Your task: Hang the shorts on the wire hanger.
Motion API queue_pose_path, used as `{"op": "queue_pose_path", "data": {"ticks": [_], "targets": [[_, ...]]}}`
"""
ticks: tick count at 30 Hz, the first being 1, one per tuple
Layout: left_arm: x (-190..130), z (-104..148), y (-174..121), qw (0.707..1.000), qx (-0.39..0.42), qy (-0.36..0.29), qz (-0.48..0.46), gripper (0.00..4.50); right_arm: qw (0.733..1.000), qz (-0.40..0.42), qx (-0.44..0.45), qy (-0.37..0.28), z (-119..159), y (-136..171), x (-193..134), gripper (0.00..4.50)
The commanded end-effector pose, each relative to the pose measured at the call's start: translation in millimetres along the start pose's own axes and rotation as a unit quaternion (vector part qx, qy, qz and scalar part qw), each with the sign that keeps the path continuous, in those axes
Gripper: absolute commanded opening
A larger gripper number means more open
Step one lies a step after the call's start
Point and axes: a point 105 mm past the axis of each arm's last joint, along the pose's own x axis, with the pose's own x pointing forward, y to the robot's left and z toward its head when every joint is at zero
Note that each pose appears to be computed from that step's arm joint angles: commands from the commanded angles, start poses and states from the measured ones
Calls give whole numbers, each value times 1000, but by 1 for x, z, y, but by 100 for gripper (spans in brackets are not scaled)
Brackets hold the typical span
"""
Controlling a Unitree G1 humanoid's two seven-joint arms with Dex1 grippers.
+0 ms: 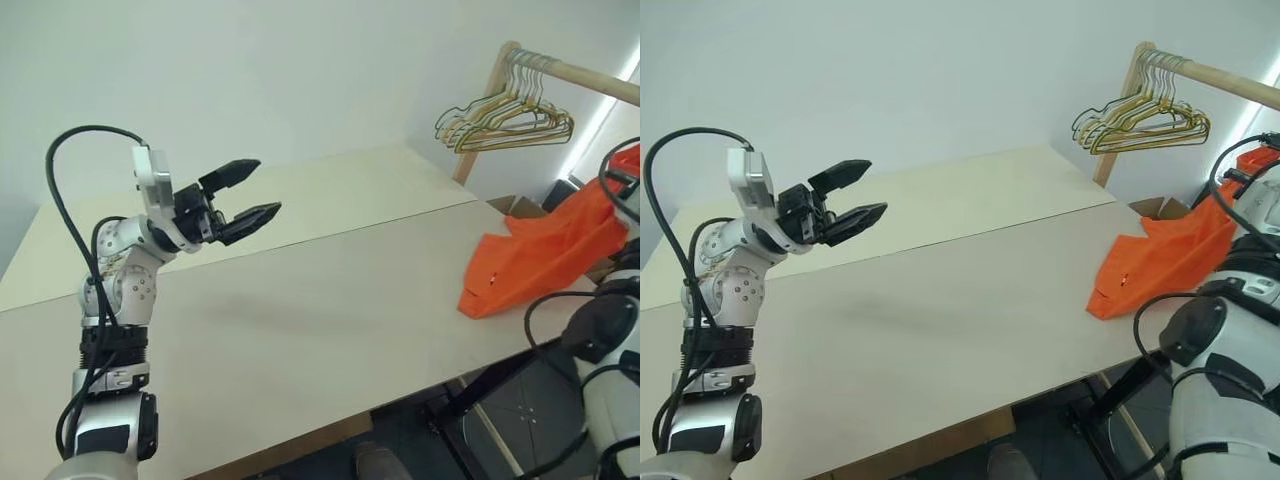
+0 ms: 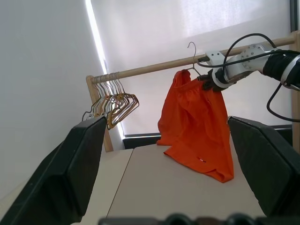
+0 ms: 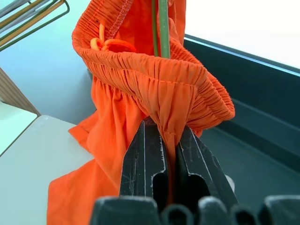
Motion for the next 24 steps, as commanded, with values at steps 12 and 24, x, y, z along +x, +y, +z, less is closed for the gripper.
{"op": "queue_pose_path", "data": {"ticks": [12,24], "targets": [[3,4,-8,1000,12,2,-13,447,990,12,138,27,3,-7,9,0],[0,4,-9,1000,12,9,-12,447,988,-2,146,46,-15,-14,15,0]]}}
